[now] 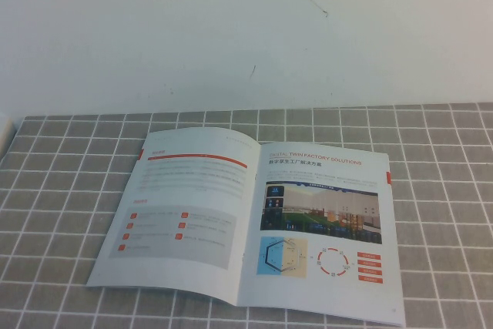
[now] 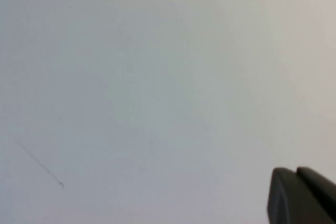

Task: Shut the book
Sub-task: 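Close the open booklet and leave it lying on the table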

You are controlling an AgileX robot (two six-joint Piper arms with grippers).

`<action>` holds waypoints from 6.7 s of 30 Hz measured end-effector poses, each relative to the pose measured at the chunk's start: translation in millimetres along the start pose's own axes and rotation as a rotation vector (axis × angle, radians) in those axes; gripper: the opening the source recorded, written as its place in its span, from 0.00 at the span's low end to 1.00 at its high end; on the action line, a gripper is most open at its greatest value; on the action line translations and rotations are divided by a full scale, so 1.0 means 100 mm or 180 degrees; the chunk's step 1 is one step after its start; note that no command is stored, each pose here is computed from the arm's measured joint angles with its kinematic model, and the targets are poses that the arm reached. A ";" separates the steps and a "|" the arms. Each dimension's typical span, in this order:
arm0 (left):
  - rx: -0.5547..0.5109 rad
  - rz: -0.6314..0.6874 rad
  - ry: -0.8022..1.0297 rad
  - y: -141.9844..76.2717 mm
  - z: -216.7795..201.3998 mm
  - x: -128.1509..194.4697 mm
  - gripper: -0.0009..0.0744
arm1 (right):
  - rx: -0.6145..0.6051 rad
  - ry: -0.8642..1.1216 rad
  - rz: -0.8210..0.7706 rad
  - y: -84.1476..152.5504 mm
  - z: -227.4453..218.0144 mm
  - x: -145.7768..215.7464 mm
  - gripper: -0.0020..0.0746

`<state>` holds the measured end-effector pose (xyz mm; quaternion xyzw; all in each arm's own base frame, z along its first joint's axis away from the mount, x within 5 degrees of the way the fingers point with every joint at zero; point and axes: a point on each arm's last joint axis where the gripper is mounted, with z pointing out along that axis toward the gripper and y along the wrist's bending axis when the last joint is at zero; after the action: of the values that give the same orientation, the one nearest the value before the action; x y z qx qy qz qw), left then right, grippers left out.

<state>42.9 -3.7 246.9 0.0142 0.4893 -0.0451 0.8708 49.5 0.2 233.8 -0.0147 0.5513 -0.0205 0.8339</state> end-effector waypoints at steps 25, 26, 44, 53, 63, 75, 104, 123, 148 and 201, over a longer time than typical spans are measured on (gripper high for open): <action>-0.0009 -0.0213 0.3360 -0.05 1.21 -0.48 0.01 | -0.0431 0.2352 -0.0199 0.02 0.60 -0.78 0.02; 0.0039 -0.0209 0.3518 -0.06 1.27 -0.42 0.01 | -0.0508 0.2462 -0.0221 0.03 0.67 -0.78 0.02; 0.0527 -0.0596 0.4864 -0.19 2.01 0.95 0.01 | -0.2247 0.3681 0.0223 0.60 1.99 0.31 0.02; 0.0339 -0.0627 0.5166 0.03 2.29 1.49 0.01 | -0.2541 0.4200 0.0134 1.26 2.12 1.18 0.02; 0.0092 -0.0696 0.5354 0.24 2.33 1.95 0.01 | -0.2344 0.4641 -0.0002 1.43 1.99 1.90 0.02; 0.0035 -0.0709 0.5473 0.28 2.34 2.34 0.01 | -0.2335 0.4718 0.0021 1.46 1.98 2.03 0.02; 0.0053 -0.0333 0.5332 0.25 2.38 2.51 0.01 | -0.2370 0.4724 0.0025 1.46 1.98 2.02 0.02; 0.0688 -0.0741 0.5388 -0.71 2.34 2.52 0.01 | -0.2382 0.4723 0.0019 1.46 1.98 2.02 0.02; 0.1706 -0.0128 0.4016 -1.04 2.57 0.84 0.01 | -0.2194 0.3570 -0.0360 0.66 2.27 0.54 0.02; 0.0793 -0.0005 0.2873 -0.22 0.51 0.08 0.01 | -0.1716 0.3096 -0.0202 0.34 0.37 -0.11 0.02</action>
<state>88.6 -29.8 267.0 0.1364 0.8101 -0.0935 0.5625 79.8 34.9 256.9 -0.2329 0.8578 0.0917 0.4490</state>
